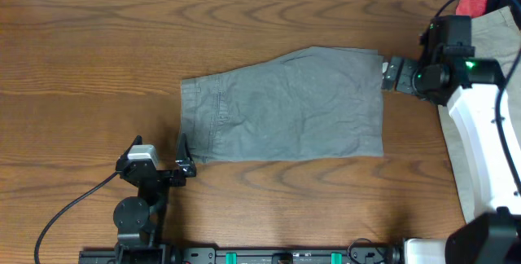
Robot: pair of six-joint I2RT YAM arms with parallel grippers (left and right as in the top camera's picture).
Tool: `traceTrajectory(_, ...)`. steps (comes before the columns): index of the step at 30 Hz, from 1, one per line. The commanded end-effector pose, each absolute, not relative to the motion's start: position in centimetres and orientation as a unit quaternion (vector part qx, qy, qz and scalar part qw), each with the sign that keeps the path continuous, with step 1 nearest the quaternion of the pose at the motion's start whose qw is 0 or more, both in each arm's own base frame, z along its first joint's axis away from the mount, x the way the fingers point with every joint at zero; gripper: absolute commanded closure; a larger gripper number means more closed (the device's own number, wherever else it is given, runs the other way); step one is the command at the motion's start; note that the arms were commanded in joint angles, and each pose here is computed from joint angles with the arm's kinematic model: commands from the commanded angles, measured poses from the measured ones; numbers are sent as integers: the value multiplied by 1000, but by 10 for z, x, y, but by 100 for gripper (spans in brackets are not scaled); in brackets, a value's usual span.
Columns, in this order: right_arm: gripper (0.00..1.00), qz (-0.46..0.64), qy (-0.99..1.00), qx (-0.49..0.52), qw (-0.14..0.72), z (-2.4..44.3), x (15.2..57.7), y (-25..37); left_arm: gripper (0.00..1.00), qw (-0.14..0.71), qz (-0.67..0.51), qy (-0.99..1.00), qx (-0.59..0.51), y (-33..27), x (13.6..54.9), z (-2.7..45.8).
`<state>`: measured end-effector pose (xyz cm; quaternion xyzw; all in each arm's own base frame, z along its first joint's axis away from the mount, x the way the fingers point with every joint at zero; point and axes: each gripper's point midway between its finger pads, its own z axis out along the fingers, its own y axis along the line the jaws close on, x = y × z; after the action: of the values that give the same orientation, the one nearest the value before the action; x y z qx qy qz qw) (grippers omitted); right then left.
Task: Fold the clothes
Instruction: 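Lay the shorts flat and pull the right gripper back to the right edge, then move the left gripper to the shorts' left waistband and grasp it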
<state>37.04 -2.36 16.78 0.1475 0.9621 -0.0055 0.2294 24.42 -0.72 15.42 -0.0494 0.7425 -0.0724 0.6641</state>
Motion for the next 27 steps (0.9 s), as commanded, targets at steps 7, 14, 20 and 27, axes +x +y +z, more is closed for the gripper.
traceTrajectory(7,1,-31,957,154,243,173,375,-33,2,650,-69,755,-50,-6,244,139)
traceTrajectory(14,1,-31,957,154,243,173,375,-33,2,650,-69,755,-50,-6,244,139)
traceTrajectory(20,1,-31,957,154,243,173,375,-33,2,648,-90,755,-49,-12,244,139)
traceTrajectory(27,1,-31,957,154,243,173,375,-33,2,587,-312,741,-92,-61,234,146)
